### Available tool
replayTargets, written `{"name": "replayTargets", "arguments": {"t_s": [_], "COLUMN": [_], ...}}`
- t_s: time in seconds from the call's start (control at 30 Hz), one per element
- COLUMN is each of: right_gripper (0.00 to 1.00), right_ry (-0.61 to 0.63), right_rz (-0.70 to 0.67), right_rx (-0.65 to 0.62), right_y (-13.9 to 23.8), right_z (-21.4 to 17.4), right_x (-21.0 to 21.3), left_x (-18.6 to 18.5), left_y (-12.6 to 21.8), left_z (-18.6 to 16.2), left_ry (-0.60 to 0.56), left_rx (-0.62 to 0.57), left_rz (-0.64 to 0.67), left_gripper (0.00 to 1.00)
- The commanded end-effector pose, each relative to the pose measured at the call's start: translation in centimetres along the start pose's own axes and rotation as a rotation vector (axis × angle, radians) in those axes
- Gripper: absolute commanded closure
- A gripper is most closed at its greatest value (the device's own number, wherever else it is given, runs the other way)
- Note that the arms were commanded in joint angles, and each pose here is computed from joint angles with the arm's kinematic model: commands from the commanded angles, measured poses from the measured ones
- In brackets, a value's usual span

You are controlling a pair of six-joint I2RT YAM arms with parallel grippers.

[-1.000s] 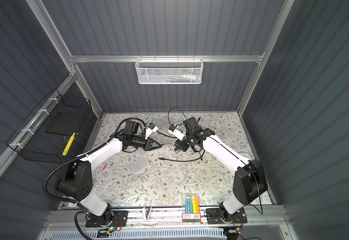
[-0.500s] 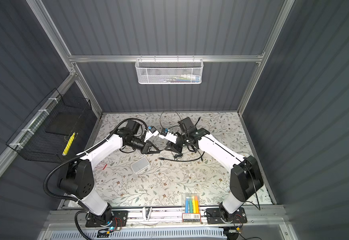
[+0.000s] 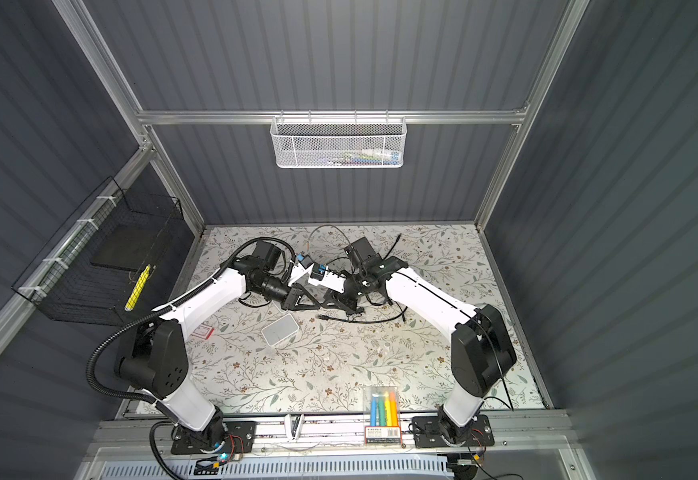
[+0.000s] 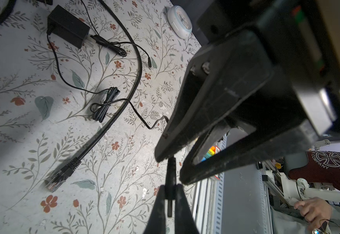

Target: Insert the plug into the switch port

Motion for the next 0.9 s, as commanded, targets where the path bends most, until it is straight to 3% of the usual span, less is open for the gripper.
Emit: {"name": "replayTargets", "arguments": {"t_s": [0.0,0.3,0.47,0.5,0.57,0.63,0.87], "right_gripper": [0.73,0.82,0.93,0.95,0.99,1.0,1.0], "right_ry": [0.007,0.01,0.008,0.008,0.008,0.004,-0.016], "right_rz": [0.03,0.02,0.016,0.014,0.014,0.014,-0.032], "right_rx": [-0.001,-0.002,-0.005,-0.003,-0.001,0.005,0.036], "right_y": [-0.5,-0.6,-0.4,-0.4,-0.3,-0.3,-0.3], "right_z": [0.2,0.2,0.3,0.4,0.4,0.3,-0.4], "right_x": [0.1,0.1,0.2,0.2,0.3,0.3,0.3], "left_x": [-2.1,-2.4,-2.2,-2.1,-2.1,-2.1,-2.5], "left_y": [1.0,1.1,1.1,1.1,1.3,1.5,2.5], "left_z": [0.4,0.4,0.3,0.3,0.5,0.6,1.0], "left_ry": [-0.06,-0.066,-0.061,-0.062,-0.067,-0.072,-0.112], "left_rx": [-0.018,-0.019,-0.016,-0.017,-0.028,-0.045,-0.153], "left_rz": [-0.029,-0.039,-0.019,-0.013,0.011,0.049,0.145], "left_gripper": [1.0,1.0,1.0,0.96,0.8,0.72,0.71]}}
Point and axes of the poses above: each gripper's point midway between its finger pads, its own y axis back along the fingers, its own x axis along the line the jaws close on, z = x × y, the point moved 8 cm from there along y, back along the fingers, and after that the axes turned 14 degrees about y, right-handed, at the moved point
